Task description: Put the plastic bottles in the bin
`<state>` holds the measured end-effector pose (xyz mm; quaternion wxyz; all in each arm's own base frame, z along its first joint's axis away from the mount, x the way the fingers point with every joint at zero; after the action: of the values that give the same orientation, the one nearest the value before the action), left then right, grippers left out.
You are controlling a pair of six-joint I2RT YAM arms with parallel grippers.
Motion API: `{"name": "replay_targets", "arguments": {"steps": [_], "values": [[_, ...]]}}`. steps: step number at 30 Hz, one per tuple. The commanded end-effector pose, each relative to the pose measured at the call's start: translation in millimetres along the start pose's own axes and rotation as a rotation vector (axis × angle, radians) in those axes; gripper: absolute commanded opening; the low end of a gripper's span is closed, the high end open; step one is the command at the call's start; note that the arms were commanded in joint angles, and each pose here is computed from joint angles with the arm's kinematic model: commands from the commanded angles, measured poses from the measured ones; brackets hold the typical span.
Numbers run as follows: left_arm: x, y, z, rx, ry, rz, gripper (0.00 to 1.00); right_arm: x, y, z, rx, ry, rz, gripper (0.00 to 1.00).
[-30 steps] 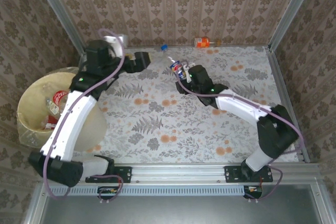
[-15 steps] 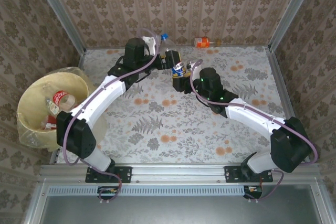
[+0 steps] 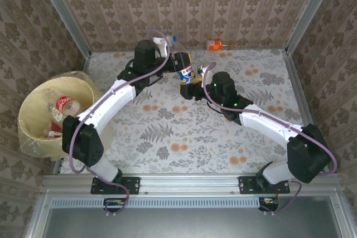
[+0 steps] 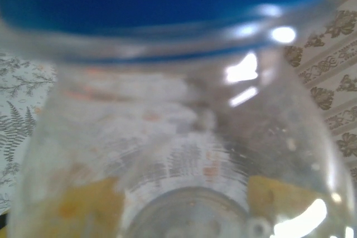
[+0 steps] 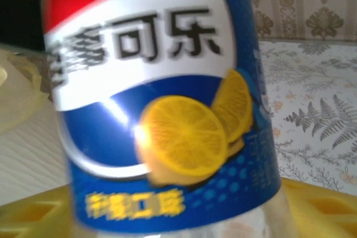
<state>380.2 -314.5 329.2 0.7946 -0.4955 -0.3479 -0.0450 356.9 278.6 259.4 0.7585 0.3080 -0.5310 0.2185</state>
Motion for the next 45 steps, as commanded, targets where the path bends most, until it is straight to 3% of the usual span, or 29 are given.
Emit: {"name": "replay_targets", "arguments": {"steps": [1, 8, 16, 22, 34, 42, 45], "values": [[21.0, -2.8, 28.1, 0.087, -0.067, -0.063, 0.56, 29.4, 22.3, 13.7, 0.093, -0.107, 0.074, 0.85], [50.6, -0.9, 102.2, 0.281, -0.189, -0.121, 0.55, 42.1, 12.0, 33.3, 0.016, -0.163, 0.122, 1.0], [86.4, 5.2, 253.0, 0.449, -0.428, 0.005, 0.55, 29.8, -6.1, 31.9, -0.057, -0.128, 0.134, 1.0], [75.5, 11.3, 359.2, 0.696, -0.532, 0.063, 0.56, 14.2, -19.9, 20.6, -0.101, -0.07, 0.119, 1.0], [60.9, 28.1, 454.4, 1.073, -0.59, 0.145, 0.56, -10.9, -27.3, -2.3, -0.096, 0.08, 0.128, 1.0], [46.6, 84.2, 470.7, 1.101, -0.541, 0.328, 0.53, -14.9, -29.5, -7.6, -0.103, 0.14, 0.137, 1.0], [31.8, 101.2, 481.3, 1.192, -0.513, 0.382, 0.56, -15.9, -30.4, -7.8, -0.107, 0.151, 0.137, 1.0]]}}
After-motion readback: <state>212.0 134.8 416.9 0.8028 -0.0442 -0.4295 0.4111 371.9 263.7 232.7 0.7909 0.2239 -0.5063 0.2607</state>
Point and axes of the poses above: each hand's point on the last joint's axis, 136 mm out from that joint toward the fingers, its own z axis back along the fingers, its own y axis along the line the jaws close on, x = y × z, the point moved 1 cm from there along z, back along the fingers, and after that the axes turned 9 degrees about z, right-handed, at the moved point
